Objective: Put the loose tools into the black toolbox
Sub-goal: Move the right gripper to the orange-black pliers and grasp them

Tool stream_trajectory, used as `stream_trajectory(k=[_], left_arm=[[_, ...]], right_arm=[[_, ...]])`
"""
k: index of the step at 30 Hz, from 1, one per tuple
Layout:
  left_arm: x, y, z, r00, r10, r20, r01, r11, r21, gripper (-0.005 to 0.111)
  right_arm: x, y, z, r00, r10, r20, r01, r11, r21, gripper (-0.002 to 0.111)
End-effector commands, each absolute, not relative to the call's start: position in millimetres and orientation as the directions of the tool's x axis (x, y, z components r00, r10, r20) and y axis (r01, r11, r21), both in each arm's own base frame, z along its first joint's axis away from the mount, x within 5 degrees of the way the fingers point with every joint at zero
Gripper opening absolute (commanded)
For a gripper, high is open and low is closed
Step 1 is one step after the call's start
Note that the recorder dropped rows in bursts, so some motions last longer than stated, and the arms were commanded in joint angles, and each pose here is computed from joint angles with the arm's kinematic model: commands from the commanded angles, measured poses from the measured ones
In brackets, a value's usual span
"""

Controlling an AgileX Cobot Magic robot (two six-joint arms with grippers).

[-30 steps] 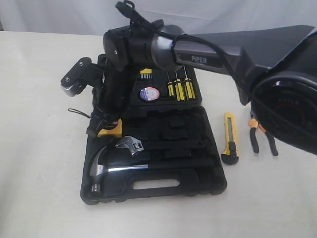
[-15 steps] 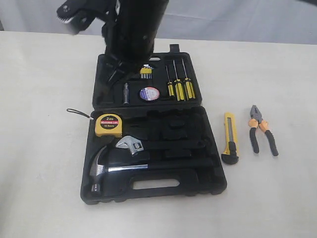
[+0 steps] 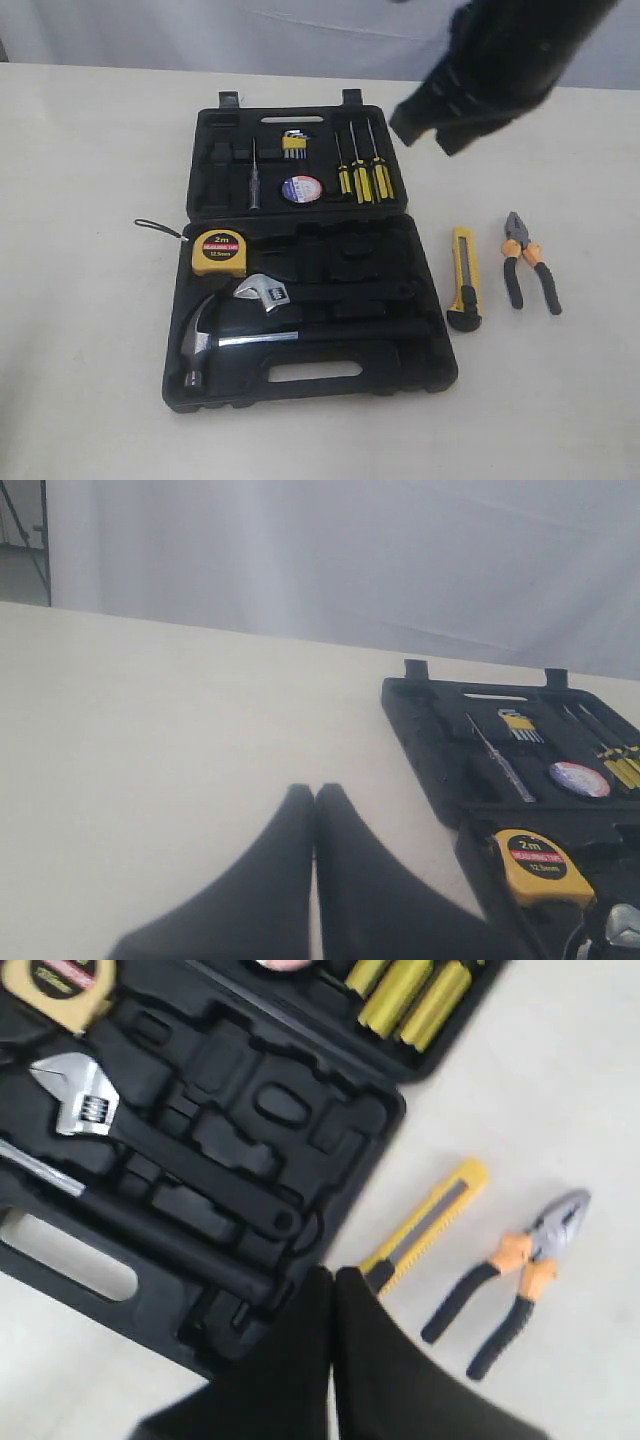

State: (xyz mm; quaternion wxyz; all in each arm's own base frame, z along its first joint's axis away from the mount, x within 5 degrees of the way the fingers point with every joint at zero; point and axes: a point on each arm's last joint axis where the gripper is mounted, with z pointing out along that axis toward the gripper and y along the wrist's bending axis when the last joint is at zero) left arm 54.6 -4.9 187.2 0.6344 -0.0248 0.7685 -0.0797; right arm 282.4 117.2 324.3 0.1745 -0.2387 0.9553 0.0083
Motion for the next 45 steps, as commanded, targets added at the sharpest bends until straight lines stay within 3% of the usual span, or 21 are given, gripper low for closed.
stream_trajectory(k=[1,7,18,21,25,28,34,40,45], left_arm=[[55,-5,189,-0.195,-0.142,-0.97,0.069,0.985,-0.158,0.0],[55,-5,189,-0.195,-0.142,-0.97,0.069,0.985,-0.158,0.0],[55,-5,189,-0.195,-0.142,-0.97,0.069,0.985,-0.158,0.0],[55,-5,189,-0.195,-0.142,-0.97,0.069,0.985,-0.158,0.0],[55,-5,189,-0.195,-0.142,-0.97,0.069,0.985,-0.158,0.0],[55,-5,189,-0.195,-0.142,-0.97,0.069,0.985,-0.158,0.0],[55,-5,189,-0.195,-0.142,-0.97,0.069,0.985,-0.158,0.0],[55,-5,189,-0.195,-0.142,-0.97,0.069,0.985,-0.158,0.0],[55,-5,189,-0.195,-0.142,-0.97,0.069,0.985,-0.158,0.0]], right_arm=[[269,82,293,-0.909,-0.273,-0.316,-0.277,0.96,-0.035,-0.001],[275,52,248,-0.943,-0.129,-0.307,-0.13,0.991,-0.018,-0.001],[309,12,210,-0.975,0.019,-0.22,0.029,0.999,-0.042,0.002],[317,6,200,-0.972,0.031,-0.232,0.042,0.998,-0.046,0.018],[326,5,188,-0.965,0.024,-0.26,0.038,0.998,-0.047,0.051],[332,5,184,-0.955,0.012,-0.296,0.029,0.998,-0.051,0.063],[344,3,172,-0.935,0.019,-0.355,0.037,0.998,-0.042,0.062],[356,-17,156,-0.949,0.115,-0.292,0.131,0.991,-0.038,0.062],[359,-22,138,-0.972,0.058,-0.229,0.073,0.996,-0.06,0.062]])
